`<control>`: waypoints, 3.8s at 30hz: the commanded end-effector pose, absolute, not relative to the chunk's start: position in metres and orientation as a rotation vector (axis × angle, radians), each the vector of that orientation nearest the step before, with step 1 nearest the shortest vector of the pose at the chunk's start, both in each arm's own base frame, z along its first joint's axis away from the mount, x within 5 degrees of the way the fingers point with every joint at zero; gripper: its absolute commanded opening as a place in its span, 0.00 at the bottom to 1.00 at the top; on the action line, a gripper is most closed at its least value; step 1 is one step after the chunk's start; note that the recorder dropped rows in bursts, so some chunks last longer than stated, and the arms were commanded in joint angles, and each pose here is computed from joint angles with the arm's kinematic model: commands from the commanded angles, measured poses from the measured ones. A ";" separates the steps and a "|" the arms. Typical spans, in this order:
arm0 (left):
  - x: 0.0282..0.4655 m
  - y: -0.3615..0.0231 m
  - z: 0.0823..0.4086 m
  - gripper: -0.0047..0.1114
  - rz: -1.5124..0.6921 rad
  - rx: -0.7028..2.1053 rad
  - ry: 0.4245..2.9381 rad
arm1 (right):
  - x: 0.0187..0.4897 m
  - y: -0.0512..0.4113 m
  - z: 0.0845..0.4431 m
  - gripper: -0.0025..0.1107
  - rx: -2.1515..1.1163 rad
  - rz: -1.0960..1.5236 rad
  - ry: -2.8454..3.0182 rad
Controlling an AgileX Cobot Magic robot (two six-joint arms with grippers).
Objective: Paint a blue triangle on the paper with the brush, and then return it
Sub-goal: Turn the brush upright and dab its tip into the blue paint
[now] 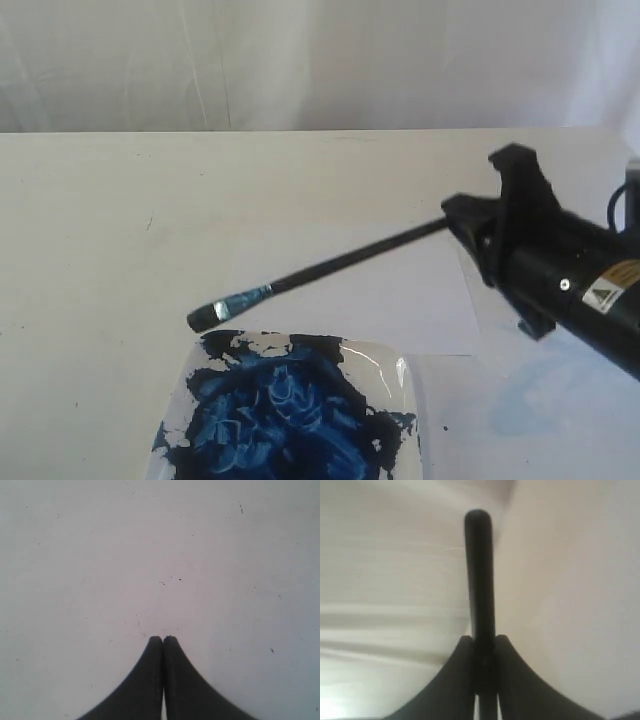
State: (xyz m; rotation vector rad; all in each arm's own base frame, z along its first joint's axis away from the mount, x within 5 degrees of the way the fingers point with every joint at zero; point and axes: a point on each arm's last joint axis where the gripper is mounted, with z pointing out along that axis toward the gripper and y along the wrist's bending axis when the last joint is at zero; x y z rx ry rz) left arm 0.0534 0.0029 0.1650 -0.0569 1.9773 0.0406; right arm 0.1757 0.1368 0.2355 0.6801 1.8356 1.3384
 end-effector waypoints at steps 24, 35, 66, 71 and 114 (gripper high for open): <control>0.054 0.003 0.164 0.04 0.036 -0.063 1.984 | 0.144 0.203 0.282 0.02 -1.249 1.046 1.458; 0.054 0.003 0.164 0.04 0.036 -0.063 1.984 | 0.154 0.211 0.265 0.02 -1.282 1.027 1.491; 0.054 0.003 0.164 0.04 0.036 -0.063 1.984 | 0.179 0.206 0.269 0.02 -0.730 1.093 1.883; 0.054 0.003 0.164 0.04 0.036 -0.063 1.984 | 0.187 0.200 0.263 0.02 -0.674 0.964 1.950; 0.054 0.003 0.164 0.04 0.036 -0.063 1.984 | 0.208 0.196 0.283 0.02 -0.719 0.655 1.879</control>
